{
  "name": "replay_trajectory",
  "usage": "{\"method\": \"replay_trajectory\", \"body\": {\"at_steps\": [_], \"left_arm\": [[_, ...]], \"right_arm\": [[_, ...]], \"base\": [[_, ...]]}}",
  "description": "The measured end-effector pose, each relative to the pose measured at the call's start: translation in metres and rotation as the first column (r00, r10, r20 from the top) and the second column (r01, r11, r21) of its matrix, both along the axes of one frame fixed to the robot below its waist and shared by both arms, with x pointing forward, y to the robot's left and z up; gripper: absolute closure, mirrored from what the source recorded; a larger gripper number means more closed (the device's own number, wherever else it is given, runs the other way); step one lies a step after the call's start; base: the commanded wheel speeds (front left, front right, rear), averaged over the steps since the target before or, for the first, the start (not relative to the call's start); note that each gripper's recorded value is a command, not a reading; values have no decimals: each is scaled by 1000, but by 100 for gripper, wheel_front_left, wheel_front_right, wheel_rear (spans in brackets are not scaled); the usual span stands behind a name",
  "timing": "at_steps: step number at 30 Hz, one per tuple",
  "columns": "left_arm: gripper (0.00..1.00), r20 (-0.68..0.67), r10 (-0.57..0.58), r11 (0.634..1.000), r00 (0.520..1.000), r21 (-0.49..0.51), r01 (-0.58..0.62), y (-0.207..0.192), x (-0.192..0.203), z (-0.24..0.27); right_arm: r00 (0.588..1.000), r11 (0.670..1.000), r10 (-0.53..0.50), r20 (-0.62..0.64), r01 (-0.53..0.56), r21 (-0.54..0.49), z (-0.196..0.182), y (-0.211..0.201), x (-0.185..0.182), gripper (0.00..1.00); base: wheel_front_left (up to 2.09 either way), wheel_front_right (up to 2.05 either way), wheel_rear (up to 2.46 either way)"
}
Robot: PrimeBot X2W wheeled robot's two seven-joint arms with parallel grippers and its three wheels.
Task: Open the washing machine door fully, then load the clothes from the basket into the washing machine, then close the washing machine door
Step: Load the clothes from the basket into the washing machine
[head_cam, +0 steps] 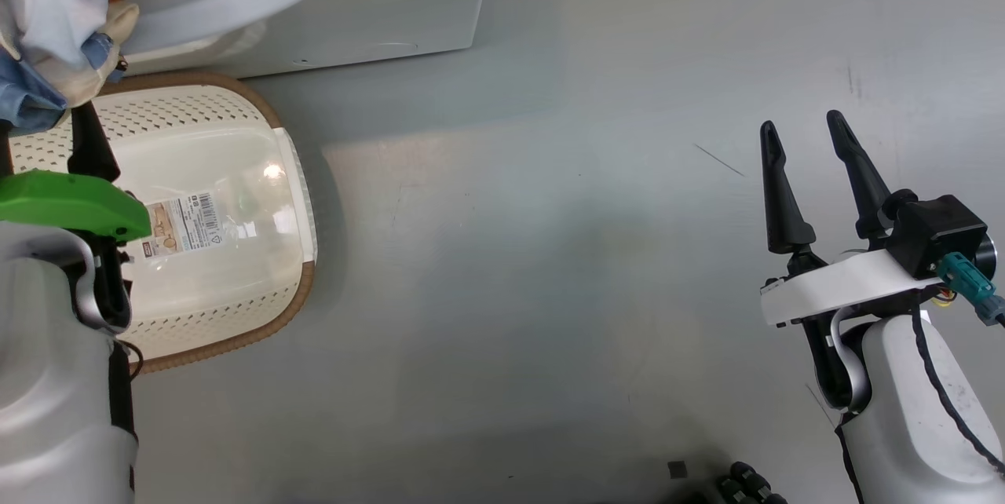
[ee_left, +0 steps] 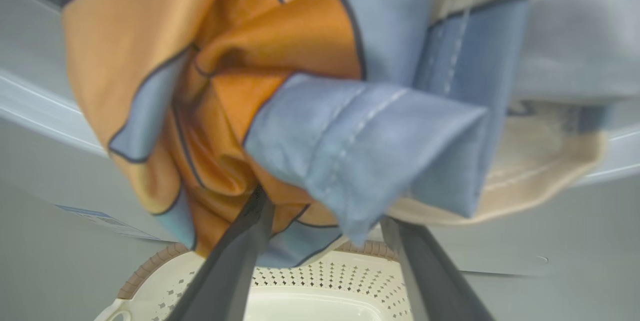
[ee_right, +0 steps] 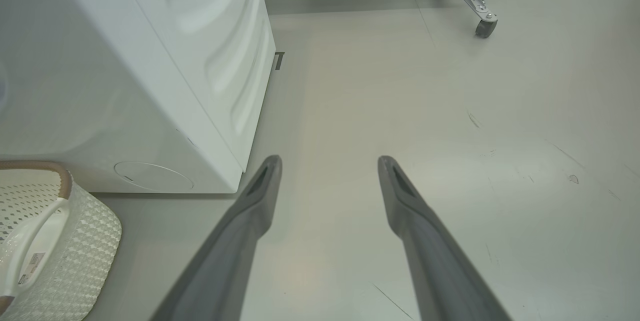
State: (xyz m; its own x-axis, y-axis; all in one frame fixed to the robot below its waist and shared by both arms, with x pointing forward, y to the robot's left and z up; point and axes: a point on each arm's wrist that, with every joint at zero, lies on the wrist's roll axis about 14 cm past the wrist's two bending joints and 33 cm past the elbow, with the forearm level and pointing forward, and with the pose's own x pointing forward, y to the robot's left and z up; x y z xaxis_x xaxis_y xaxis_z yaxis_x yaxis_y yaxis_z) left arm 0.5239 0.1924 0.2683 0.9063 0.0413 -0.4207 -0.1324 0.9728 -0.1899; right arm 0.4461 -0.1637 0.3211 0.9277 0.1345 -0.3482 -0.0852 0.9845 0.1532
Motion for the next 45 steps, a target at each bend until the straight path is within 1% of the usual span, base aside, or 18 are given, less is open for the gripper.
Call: {"method": "replay_trajectory", "body": {"at_steps": [9,10,11,12,18,20,23,28,32,36,41,45], "left_arm": [[0,26,14,999,1000,-43,-13,-2,30,-4],[16,27,13,999,1000,-47,-12,-2,32,-5],[63,29,11,999,1000,-46,-10,-2,33,-5],[100,30,10,999,999,-47,-8,-3,33,-5],[100,20,-16,998,1000,-54,17,-11,30,-6],[100,20,-40,998,999,-55,41,-16,28,-4],[100,7,-48,997,999,-63,48,-22,20,-2],[100,12,-43,997,999,-57,44,-17,13,6],[100,89,-26,999,996,-46,30,-8,21,33],[100,186,-25,999,982,-18,28,1,34,66],[100,294,-62,998,954,48,50,5,46,107],[100,327,-94,994,940,80,71,3,50,122]], "right_arm": [[999,1000,-9,-34,9,2,-14,-2,-2,0],[999,1000,-12,-35,12,1,-15,-3,-2,0],[999,1000,-13,-36,13,0,-15,-4,-2,0],[999,1000,-15,-36,15,-1,-15,-5,-2,0],[1000,1000,-21,-19,21,-2,-10,-6,1,0],[1000,1000,-23,-11,23,-1,-7,-7,3,0],[1000,1000,-24,6,24,2,-2,-6,6,0],[1000,1000,-11,25,11,7,4,-2,10,0],[999,1000,0,38,-1,15,9,3,13,0],[999,1000,14,48,-15,23,13,9,14,0],[998,999,30,63,-32,31,21,16,13,0],[997,999,37,66,-39,34,25,19,10,0]], "base": [[0,0,0],[0,0,0],[0,0,0],[0,0,0],[0,0,0],[0,0,0],[0,0,0],[0,0,0],[0,0,0],[0,0,0],[0,0,0],[0,0,0]]}}
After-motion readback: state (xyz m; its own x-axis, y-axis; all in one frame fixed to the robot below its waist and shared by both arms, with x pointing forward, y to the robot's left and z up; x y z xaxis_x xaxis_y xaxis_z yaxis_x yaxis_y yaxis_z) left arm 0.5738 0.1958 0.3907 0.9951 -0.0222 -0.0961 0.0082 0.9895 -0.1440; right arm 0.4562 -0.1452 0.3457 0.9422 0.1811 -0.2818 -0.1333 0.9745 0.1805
